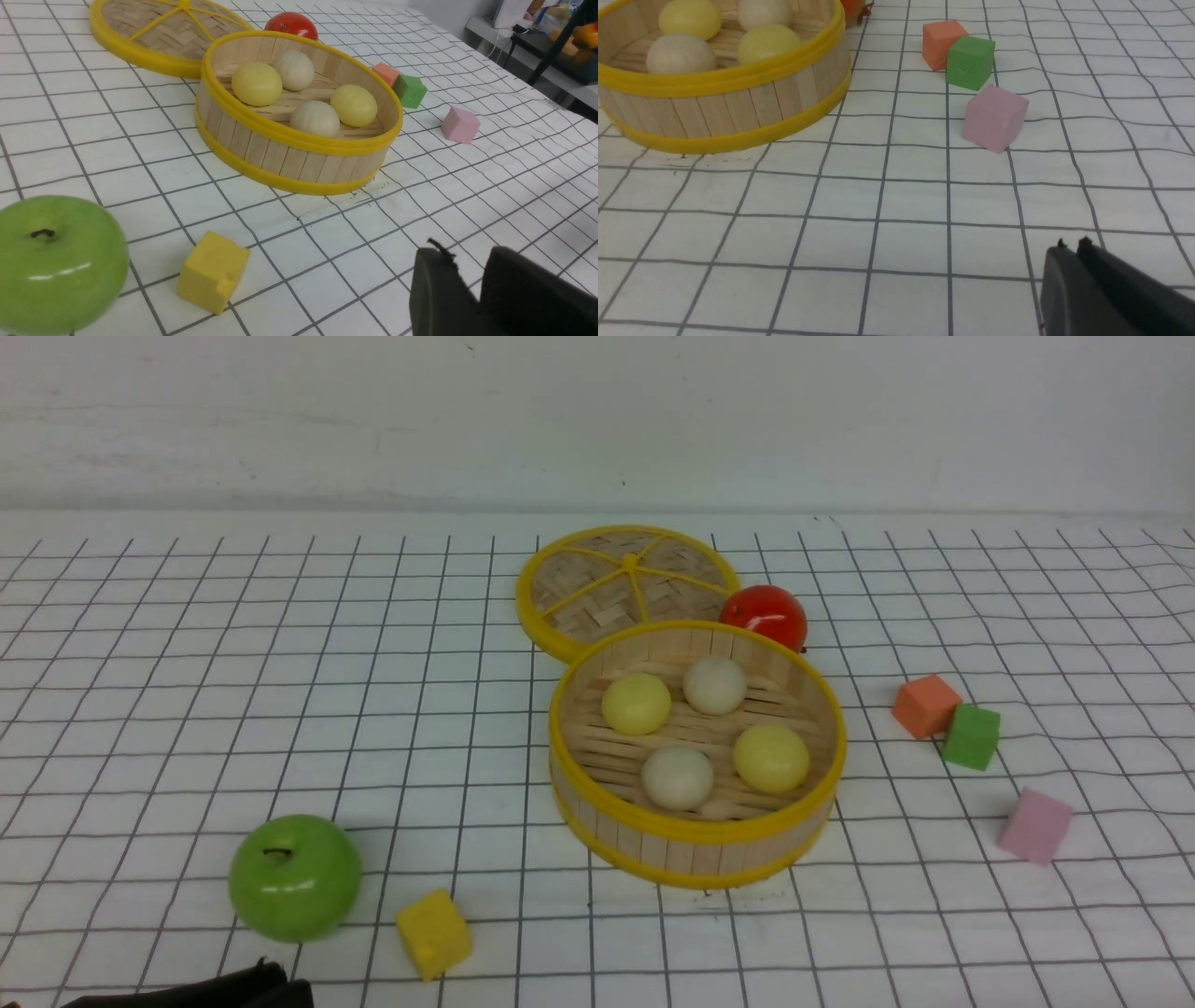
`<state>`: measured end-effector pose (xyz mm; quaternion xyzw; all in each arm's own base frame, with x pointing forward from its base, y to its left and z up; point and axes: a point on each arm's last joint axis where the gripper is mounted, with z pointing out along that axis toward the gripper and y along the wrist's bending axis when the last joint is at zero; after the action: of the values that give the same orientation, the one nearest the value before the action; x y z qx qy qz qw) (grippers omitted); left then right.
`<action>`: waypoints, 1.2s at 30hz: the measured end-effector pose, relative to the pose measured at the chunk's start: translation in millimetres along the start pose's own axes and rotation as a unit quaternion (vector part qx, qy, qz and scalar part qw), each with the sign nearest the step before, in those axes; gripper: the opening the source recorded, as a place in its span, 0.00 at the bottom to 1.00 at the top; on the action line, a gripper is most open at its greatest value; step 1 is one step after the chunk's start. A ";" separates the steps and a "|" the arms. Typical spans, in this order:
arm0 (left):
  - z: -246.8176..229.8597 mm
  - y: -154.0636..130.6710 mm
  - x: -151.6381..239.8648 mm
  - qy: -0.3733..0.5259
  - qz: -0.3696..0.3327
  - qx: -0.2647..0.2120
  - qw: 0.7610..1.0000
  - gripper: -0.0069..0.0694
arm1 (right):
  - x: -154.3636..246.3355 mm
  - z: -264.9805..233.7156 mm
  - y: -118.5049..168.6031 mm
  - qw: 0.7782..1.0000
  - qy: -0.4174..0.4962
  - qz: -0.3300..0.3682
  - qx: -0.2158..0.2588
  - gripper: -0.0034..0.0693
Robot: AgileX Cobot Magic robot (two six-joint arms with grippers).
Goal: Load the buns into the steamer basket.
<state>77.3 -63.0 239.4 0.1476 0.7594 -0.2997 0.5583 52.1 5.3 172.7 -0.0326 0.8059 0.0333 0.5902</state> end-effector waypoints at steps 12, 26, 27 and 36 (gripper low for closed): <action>-30.4 21.3 -10.6 -0.117 0.012 -0.134 0.984 0.07 | 0.1 0.0 0.0 1.000 0.000 0.000 0.000 0.11; -39.6 49.1 67.3 -0.042 -0.107 -0.276 0.954 0.07 | 0.1 -0.1 0.0 1.000 0.000 0.000 0.000 0.14; -39.6 49.1 67.3 -0.043 -0.108 -0.276 0.954 0.07 | 0.1 -0.1 0.0 1.000 0.000 0.000 0.000 0.14; -39.6 49.0 66.7 -0.047 -0.113 -0.275 0.954 0.07 | 0.1 -0.1 0.0 1.000 0.000 0.000 0.000 0.16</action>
<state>52.4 -7.8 170.5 -0.1130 0.7970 -0.1474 0.5748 51.9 5.3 172.6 -0.0325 0.8060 0.0335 0.5901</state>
